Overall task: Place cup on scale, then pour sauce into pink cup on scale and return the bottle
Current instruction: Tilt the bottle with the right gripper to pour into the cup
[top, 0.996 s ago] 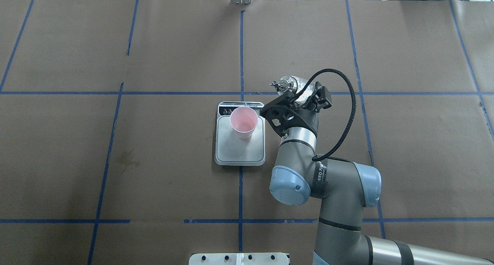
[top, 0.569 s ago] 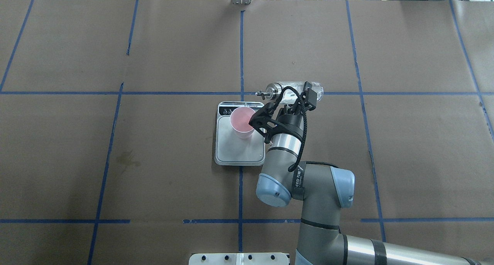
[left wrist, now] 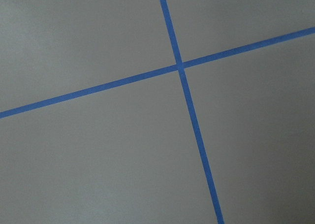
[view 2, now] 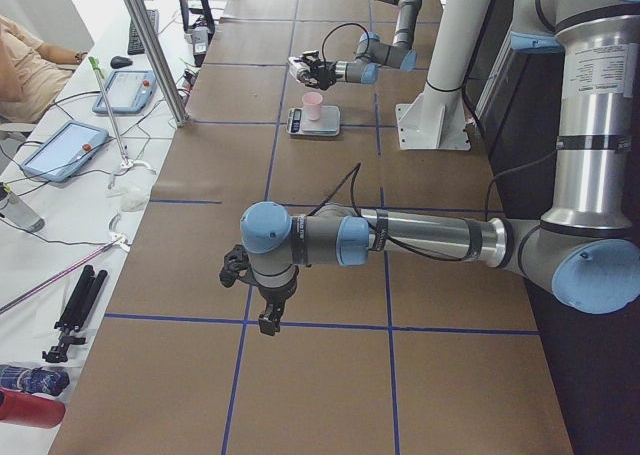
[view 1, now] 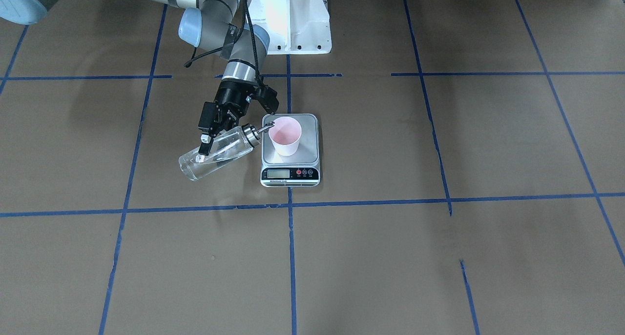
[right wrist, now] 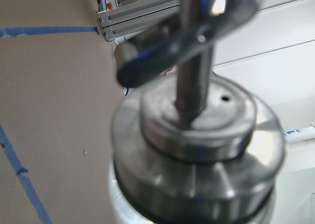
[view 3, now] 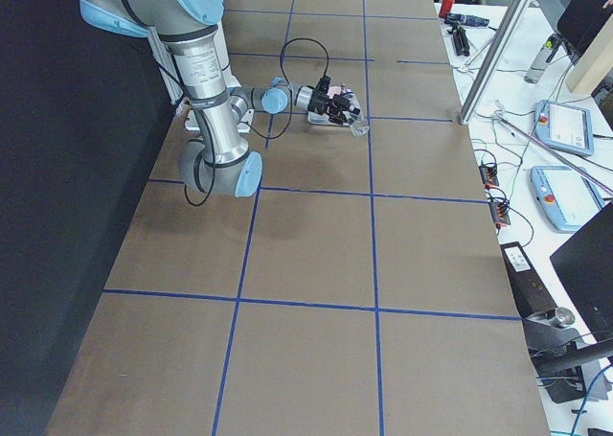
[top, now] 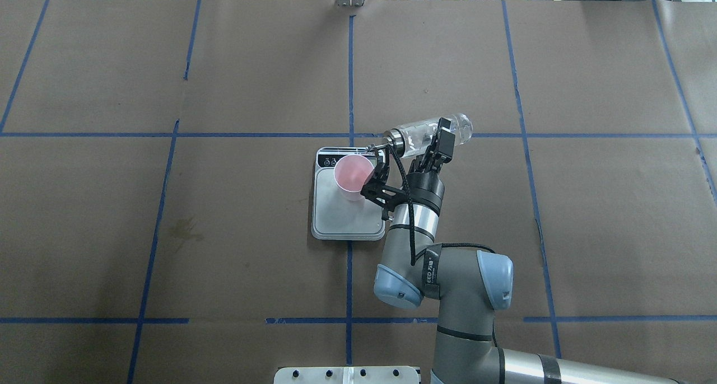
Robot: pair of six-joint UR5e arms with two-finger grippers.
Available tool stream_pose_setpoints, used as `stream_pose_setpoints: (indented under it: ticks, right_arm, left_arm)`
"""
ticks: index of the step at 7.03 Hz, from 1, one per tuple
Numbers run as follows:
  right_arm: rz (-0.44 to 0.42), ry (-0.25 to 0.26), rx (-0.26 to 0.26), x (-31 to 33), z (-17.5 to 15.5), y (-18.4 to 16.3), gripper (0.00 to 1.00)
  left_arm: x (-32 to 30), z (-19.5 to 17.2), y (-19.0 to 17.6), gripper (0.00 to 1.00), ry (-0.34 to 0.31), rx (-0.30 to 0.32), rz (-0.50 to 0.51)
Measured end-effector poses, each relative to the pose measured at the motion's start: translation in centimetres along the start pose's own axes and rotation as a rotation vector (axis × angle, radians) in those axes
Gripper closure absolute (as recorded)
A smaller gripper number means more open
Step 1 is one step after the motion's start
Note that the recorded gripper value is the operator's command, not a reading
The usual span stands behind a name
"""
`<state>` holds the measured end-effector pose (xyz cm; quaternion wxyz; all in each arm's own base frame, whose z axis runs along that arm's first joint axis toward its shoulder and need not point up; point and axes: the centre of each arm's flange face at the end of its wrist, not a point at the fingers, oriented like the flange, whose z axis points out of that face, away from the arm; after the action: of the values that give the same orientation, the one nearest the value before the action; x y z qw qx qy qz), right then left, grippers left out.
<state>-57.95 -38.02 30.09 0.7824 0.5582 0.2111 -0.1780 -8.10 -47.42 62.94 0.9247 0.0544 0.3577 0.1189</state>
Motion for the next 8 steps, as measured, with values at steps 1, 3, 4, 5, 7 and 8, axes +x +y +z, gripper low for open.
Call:
stream_pose_setpoints:
  ticks: [1,3,4,5,7,8]
  right_arm:
    - [-0.044,0.021,0.012,0.05,0.11,0.28,1.00]
    - [-0.097,0.051,0.029,0.24,0.16,0.35,1.00]
    - [-0.121,0.067,0.039,0.37,0.18,0.30,1.00]
    - [-0.140,0.083,0.047,0.53,0.19,0.25,1.00]
    - [-0.188,0.113,0.062,0.77,0.19,0.15,1.00]
    - [-0.219,0.127,0.068,0.79,0.22,0.28,1.00]
  left_arm:
    - [-0.01,0.01,0.01,0.00,0.000,0.000,0.000]
    - [0.00,0.00,0.00,0.00,0.000,0.000,0.000]
    - [0.01,-0.01,0.00,0.00,0.000,0.000,0.001]
    - [0.01,-0.01,-0.01,0.00,0.000,0.001,0.002]
    - [-0.01,0.01,0.00,0.00,0.000,0.000,0.002]
    - [0.00,0.00,0.00,0.00,0.000,0.000,0.002]
